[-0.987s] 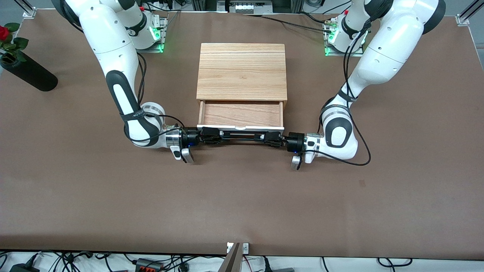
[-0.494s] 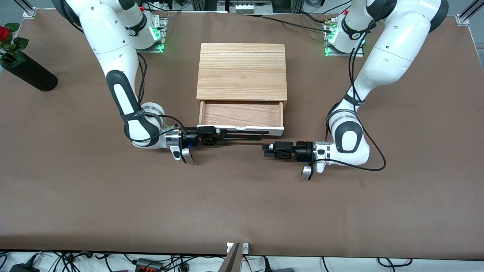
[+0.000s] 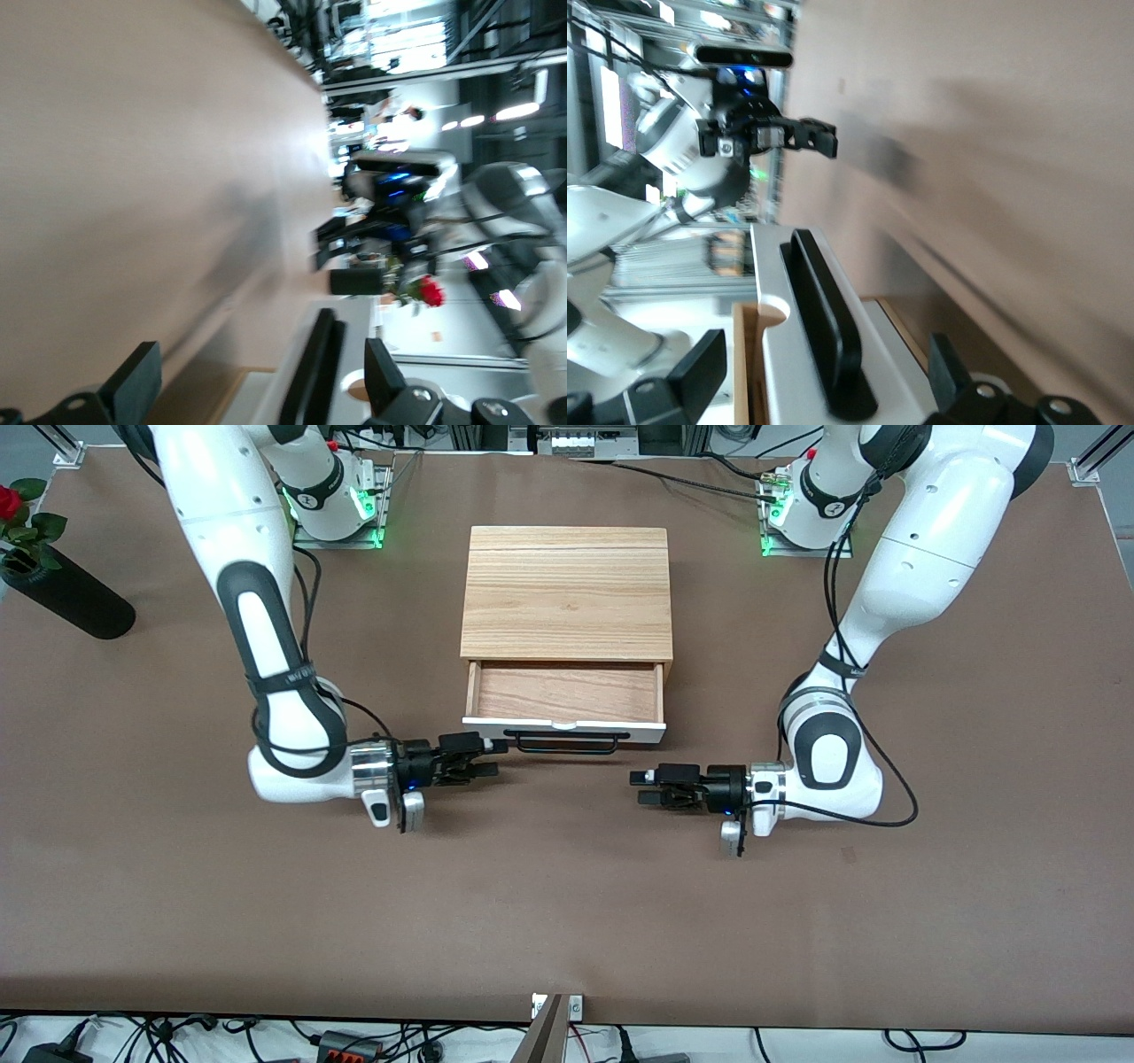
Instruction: Pull top drawer with both arms simultaneously
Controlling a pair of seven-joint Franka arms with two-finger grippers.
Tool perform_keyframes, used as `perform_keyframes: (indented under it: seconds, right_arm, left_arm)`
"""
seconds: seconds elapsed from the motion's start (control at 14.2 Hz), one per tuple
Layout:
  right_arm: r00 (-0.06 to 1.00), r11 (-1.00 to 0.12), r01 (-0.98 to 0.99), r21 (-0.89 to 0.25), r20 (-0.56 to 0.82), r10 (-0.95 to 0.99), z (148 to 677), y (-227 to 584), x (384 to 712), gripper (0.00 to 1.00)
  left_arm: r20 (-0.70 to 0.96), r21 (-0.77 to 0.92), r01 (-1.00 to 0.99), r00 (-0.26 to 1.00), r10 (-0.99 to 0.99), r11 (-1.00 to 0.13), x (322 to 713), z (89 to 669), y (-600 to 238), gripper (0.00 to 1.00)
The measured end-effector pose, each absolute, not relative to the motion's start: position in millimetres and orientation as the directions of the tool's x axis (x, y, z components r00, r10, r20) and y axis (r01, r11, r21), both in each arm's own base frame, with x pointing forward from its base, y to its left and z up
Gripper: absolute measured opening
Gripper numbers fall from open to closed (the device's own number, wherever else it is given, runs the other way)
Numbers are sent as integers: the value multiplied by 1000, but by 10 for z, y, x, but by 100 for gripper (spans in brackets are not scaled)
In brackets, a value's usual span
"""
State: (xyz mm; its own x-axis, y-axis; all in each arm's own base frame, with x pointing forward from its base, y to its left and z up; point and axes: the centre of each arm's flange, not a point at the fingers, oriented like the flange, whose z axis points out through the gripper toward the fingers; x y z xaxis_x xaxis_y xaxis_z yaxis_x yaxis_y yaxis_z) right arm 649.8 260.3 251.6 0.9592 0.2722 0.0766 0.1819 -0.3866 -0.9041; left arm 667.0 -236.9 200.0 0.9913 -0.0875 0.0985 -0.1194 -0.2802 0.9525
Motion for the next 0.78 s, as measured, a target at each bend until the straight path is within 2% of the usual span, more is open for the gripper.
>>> perform_keyframes:
  seconds: [0.35,0.49,0.78]
  right_arm:
    - [886,-659,404,-635,93,454,3456,2104,6645,100]
    - [846,-722,487,-491,61,529,3672,1860,6635,100]
    - [783,-781,599,-179,-75,618,4023,1511,6609,100]
  left_arm:
    - [70,869,-142,984,-166,-474,6804,2618,-2198,100]
    - [70,820,-161,980,-184,-549,6836,2853,-2060,100]
    - [6,698,-178,970,-243,-693,6796,3248,-1810,100]
